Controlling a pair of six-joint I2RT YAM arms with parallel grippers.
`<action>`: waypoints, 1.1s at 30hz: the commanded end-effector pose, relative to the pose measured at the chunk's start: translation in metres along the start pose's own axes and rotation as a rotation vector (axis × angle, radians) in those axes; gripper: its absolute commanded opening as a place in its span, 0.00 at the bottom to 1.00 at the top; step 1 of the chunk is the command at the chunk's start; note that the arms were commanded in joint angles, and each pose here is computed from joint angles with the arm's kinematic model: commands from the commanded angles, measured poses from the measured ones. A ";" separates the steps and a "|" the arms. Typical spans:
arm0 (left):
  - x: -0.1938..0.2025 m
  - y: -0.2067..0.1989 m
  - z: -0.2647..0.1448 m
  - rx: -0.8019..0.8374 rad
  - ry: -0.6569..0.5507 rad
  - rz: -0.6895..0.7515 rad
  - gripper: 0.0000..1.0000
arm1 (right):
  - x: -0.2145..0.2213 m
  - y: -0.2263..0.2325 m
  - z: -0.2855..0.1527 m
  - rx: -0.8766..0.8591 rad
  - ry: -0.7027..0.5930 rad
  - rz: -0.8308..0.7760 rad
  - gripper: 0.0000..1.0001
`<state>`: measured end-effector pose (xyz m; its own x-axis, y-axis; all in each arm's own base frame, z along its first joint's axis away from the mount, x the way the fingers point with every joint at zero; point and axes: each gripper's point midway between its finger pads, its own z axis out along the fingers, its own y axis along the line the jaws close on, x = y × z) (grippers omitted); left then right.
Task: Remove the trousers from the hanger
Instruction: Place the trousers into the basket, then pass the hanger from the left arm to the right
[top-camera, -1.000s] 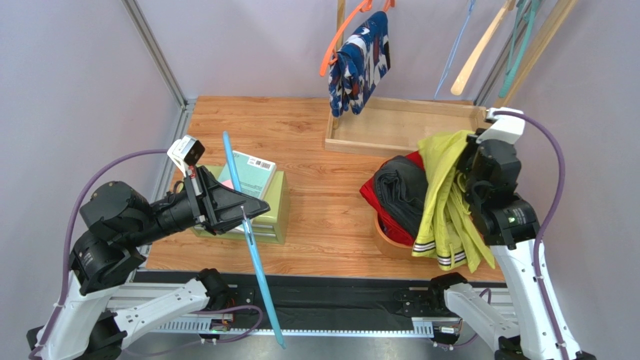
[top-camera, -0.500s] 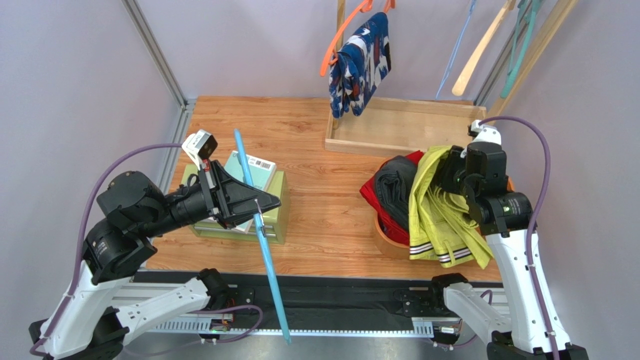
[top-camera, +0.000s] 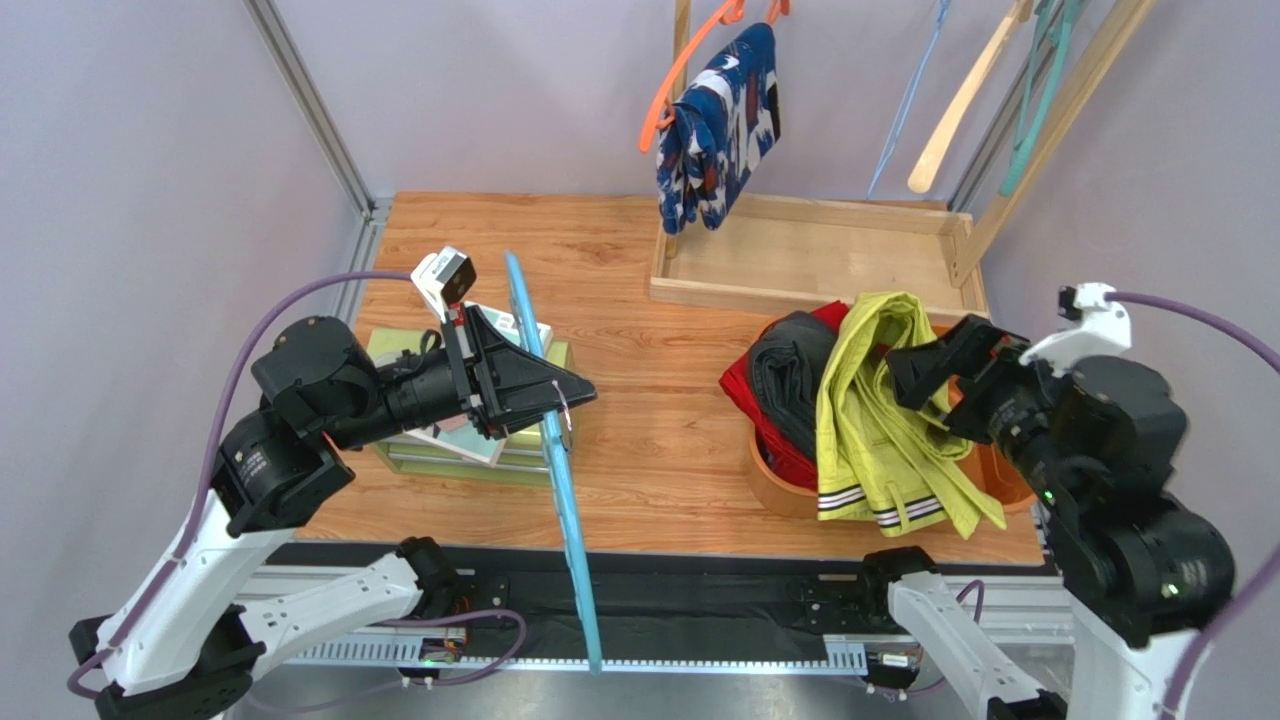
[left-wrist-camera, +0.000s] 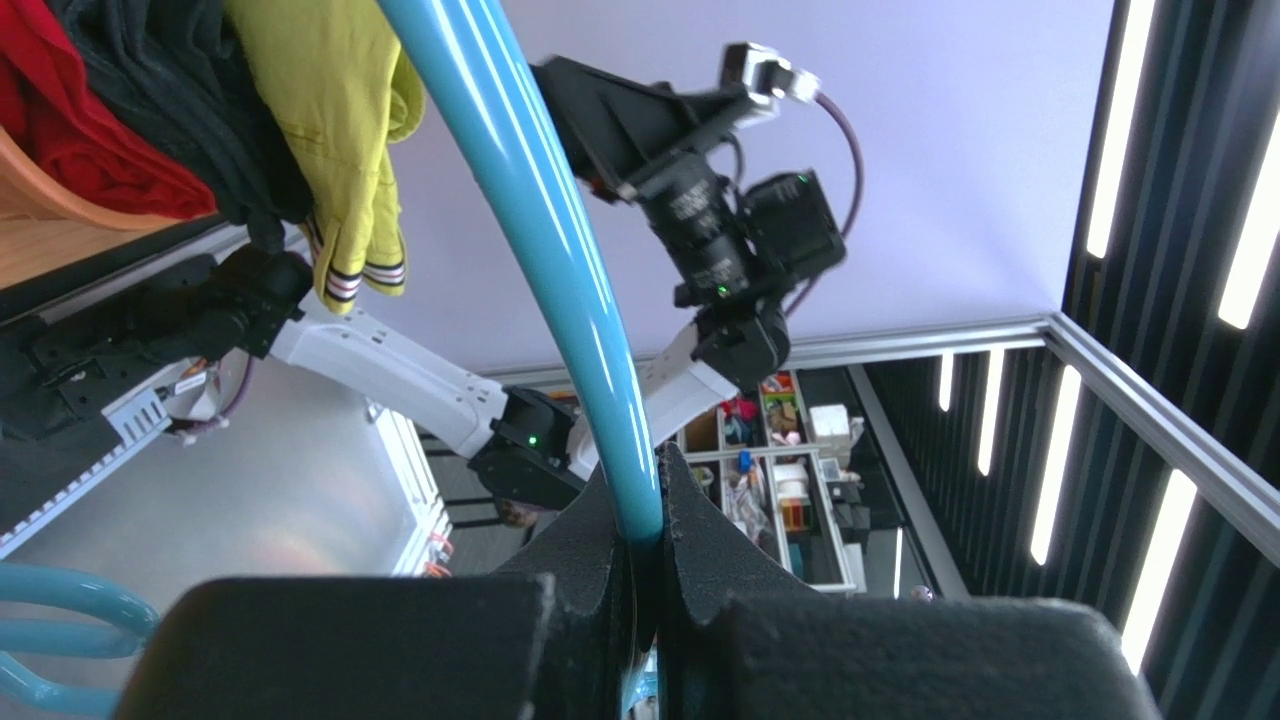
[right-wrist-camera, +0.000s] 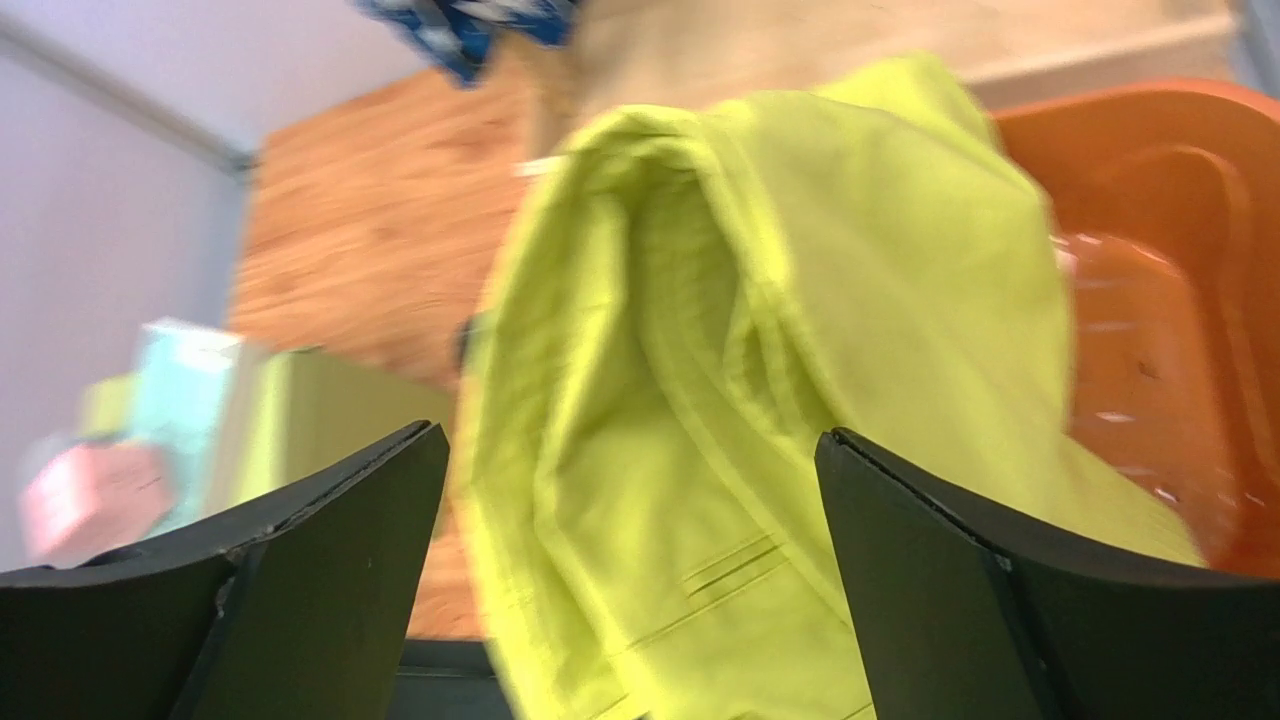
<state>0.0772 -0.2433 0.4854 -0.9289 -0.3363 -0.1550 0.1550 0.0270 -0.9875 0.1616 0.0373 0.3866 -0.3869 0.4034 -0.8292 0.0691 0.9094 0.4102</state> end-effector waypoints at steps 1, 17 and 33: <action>-0.003 -0.016 -0.002 0.065 -0.016 0.020 0.00 | -0.004 0.057 -0.012 -0.277 0.092 -0.024 1.00; -0.064 -0.011 0.010 -0.043 -0.325 0.019 0.00 | 0.032 0.209 -0.056 -0.957 0.466 -0.250 1.00; -0.104 -0.030 -0.059 -0.039 -0.669 -0.007 0.00 | 0.142 0.267 -0.090 -1.083 0.361 -0.533 0.83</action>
<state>0.1441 -0.1714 0.5129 -0.5932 -0.7921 -0.1436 0.1131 0.0946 -0.9891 0.0177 0.3082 0.4020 -0.4642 -0.3280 -0.8227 -0.8837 0.2344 0.4051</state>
